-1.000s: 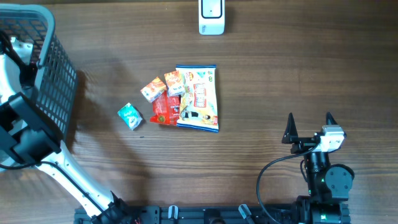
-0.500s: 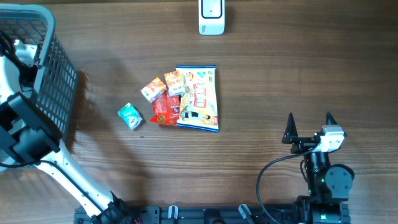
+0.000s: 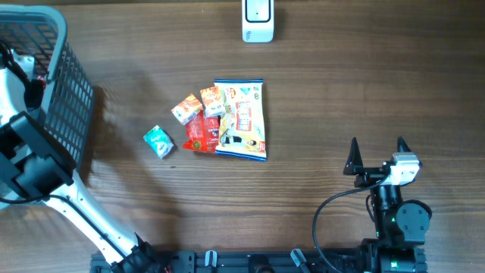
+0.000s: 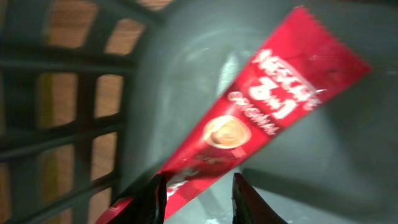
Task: Scan the item barcode
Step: 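Grasp the red Nescafe stick with the left gripper and lift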
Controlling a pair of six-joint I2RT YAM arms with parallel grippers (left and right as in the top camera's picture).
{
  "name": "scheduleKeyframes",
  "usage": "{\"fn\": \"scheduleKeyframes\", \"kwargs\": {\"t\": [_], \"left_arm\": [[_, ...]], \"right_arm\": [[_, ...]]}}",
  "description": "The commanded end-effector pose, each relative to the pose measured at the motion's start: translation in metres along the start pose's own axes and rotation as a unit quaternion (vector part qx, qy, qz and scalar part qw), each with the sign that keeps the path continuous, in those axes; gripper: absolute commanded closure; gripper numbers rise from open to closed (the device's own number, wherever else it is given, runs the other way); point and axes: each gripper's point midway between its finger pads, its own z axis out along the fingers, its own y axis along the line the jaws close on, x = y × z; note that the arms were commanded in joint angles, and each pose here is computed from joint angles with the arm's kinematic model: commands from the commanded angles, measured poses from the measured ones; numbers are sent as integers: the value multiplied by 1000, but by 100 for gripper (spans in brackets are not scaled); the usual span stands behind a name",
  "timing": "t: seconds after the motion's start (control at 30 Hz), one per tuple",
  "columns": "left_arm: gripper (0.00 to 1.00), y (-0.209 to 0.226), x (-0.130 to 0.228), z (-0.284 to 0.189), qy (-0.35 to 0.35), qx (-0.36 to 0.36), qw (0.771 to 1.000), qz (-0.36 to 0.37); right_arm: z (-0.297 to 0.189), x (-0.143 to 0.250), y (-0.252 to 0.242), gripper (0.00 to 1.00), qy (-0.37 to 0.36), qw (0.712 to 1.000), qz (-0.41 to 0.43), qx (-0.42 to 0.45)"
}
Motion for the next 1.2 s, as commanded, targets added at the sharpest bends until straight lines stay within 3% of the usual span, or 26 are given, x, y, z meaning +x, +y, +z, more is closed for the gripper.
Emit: {"fn": "scheduleKeyframes", "kwargs": {"t": [0.0, 0.13, 0.2, 0.27, 0.47, 0.6, 0.67, 0.73, 0.77, 1.0, 1.17], "left_arm": [[69, 20, -3, -24, -5, -41, 999, -25], [67, 21, -6, -23, -12, -40, 999, -29], [53, 16, -11, -22, -28, -18, 999, -30], [46, 10, -14, -21, -43, 9, 999, -30], [44, 11, 1, -2, -32, 32, 998, -42], [35, 11, 16, 11, -10, 42, 998, -47], [25, 12, 20, 14, -6, 43, 998, -49], [4, 13, 20, 16, -5, 43, 998, -49], [0, 13, 20, 16, -6, 42, 998, -50], [0, -10, 7, 14, -44, 106, 992, -50], [0, -22, 15, 22, -33, 122, 991, -48]], "right_arm": [[0, 0, 0, 0, -2, 1000, -5, -2], [0, 0, 0, 0, -3, 1000, -5, -2], [0, 0, 0, 0, -2, 1000, -5, -2], [0, 0, 0, 0, -3, 1000, -5, -2], [0, 0, 0, 0, -3, 1000, -5, -2], [0, 0, 0, 0, -2, 1000, -5, -2], [0, 0, 0, 0, -2, 1000, -5, -2], [0, 0, 0, 0, -2, 1000, -5, -2], [0, 0, 0, 0, -3, 1000, -5, -2], [0, 0, 0, 0, -2, 1000, -5, -2], [0, 0, 0, 0, -3, 1000, -5, -2]]}}
